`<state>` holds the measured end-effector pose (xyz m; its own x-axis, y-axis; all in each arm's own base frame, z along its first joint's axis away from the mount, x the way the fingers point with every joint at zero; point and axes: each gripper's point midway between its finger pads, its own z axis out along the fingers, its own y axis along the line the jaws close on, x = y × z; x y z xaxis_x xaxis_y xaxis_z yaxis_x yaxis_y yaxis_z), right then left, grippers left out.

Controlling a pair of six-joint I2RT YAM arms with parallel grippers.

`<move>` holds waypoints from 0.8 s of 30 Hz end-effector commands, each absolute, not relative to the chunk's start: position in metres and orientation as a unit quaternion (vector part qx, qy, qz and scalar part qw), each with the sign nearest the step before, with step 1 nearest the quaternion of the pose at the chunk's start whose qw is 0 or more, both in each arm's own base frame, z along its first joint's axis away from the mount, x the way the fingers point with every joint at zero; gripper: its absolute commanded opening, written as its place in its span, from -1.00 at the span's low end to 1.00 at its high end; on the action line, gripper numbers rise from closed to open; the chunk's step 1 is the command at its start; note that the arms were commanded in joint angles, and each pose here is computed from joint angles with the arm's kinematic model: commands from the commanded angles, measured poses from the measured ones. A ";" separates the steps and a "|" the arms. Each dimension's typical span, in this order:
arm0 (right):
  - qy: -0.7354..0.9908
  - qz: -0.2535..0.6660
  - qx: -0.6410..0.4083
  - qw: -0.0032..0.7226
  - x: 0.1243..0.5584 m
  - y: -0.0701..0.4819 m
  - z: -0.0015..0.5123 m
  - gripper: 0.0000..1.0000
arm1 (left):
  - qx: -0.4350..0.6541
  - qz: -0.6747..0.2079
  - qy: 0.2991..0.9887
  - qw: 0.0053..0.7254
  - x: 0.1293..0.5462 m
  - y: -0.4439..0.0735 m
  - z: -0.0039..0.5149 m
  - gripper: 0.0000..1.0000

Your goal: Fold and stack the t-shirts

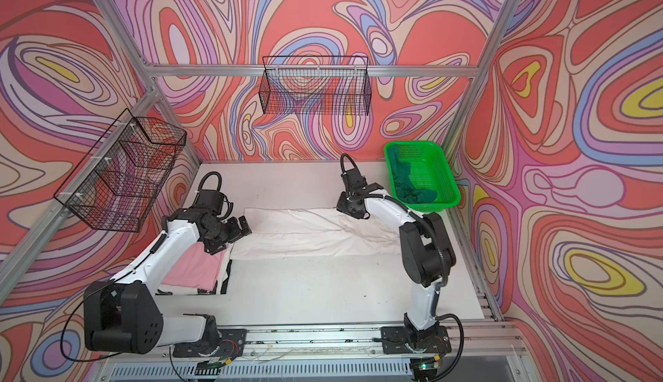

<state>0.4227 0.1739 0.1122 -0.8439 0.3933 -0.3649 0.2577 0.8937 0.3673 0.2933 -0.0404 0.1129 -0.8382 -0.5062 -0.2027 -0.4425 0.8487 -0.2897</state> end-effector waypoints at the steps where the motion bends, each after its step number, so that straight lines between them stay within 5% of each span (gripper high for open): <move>1: 0.939 0.128 0.214 0.237 0.406 0.121 0.130 -0.03 | -0.243 -0.134 0.951 0.134 0.291 -0.046 0.112 1.00; 12: 0.942 0.036 0.263 0.207 0.340 0.052 0.080 0.00 | -0.248 -0.158 0.953 0.074 0.279 -0.087 0.079 1.00; 24: 0.952 0.034 0.258 0.160 0.355 0.054 0.023 0.00 | -0.271 -0.129 0.953 0.034 0.265 -0.091 0.039 1.00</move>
